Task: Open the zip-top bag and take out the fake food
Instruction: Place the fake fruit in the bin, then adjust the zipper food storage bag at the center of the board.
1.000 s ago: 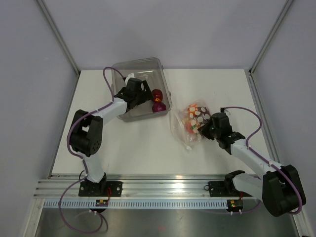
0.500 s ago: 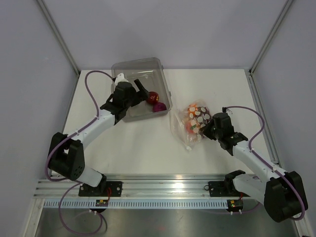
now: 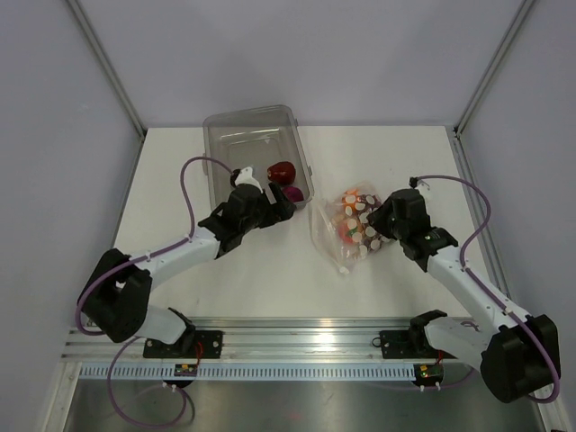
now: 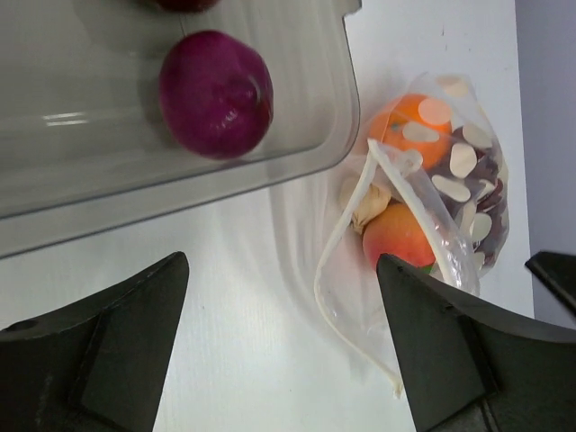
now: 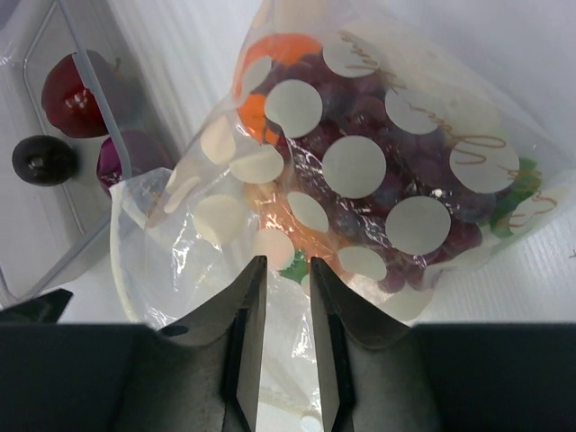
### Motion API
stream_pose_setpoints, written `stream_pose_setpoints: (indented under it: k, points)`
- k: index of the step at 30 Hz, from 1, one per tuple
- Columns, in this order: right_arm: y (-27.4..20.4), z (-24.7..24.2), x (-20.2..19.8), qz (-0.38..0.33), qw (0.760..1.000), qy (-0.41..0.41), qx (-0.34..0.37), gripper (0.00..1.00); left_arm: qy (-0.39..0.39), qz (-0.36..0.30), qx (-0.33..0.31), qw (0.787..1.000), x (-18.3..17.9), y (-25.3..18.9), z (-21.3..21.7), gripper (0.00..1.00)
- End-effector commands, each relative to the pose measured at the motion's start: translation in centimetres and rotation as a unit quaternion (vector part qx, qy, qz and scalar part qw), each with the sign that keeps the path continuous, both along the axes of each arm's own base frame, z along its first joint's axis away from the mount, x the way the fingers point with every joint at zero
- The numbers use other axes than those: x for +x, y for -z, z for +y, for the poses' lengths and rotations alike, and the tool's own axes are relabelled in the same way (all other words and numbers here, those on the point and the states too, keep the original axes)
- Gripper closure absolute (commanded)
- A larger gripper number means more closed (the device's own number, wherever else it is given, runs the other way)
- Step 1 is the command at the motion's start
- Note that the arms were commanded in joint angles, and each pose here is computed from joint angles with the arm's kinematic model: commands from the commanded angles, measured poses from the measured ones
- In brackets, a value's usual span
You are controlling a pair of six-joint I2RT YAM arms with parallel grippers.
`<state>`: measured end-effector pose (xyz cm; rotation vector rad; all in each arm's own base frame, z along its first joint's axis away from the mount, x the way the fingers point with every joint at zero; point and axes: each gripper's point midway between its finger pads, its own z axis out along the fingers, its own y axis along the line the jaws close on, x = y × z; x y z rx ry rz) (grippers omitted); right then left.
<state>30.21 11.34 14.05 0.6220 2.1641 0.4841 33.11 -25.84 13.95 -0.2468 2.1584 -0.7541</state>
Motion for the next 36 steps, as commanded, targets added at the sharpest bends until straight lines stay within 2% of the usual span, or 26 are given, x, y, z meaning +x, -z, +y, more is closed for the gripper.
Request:
stream_pose_setpoints:
  k: [1,5,7,11,14,19,23,24,31,36]
  points:
    - [-1.9,-0.7,1.6,-0.018,0.999,0.014,-0.025,0.67,0.032,-0.032,-0.045,0.998,-0.5,-1.7,-2.6,0.12]
    - [-2.1,-0.4,2.5,-0.016,0.999,0.012,-0.031,0.59,0.048,-0.030,-0.038,0.998,-1.3,-0.6,-3.7,0.15]
    - [-2.0,-0.4,3.0,-0.011,0.999,0.013,-0.035,0.49,0.056,-0.032,-0.038,0.997,-1.7,-0.3,-4.3,0.15]
    - [-1.9,-0.8,3.8,-0.004,0.998,0.020,-0.056,0.47,0.072,-0.025,-0.033,0.997,-2.2,0.7,-5.3,0.18]
    - [-2.0,-1.6,3.9,-0.007,0.997,0.029,-0.077,0.47,0.086,-0.020,-0.033,0.996,-2.7,1.5,-6.0,0.23]
    - [-2.0,-3.0,3.3,-0.018,0.993,0.049,-0.102,0.46,0.099,-0.024,-0.037,0.994,-3.4,2.1,-7.0,0.24]
    - [-1.8,-4.5,2.7,-0.017,0.991,0.076,-0.113,0.42,0.107,-0.031,-0.045,0.993,-4.1,1.8,-7.7,0.24]
    - [-1.6,-4.7,2.6,-0.014,0.990,0.082,-0.114,0.37,0.107,-0.040,-0.052,0.992,-4.2,1.6,-7.7,0.24]
    - [-0.7,-5.8,2.1,0.000,0.992,0.110,-0.064,0.28,0.105,-0.089,-0.087,0.987,-4.8,-0.7,-7.5,0.20]
    - [0.5,-6.3,1.9,0.026,0.992,0.123,-0.021,0.26,0.113,-0.108,-0.117,0.981,-4.9,-1.9,-8.6,0.17]
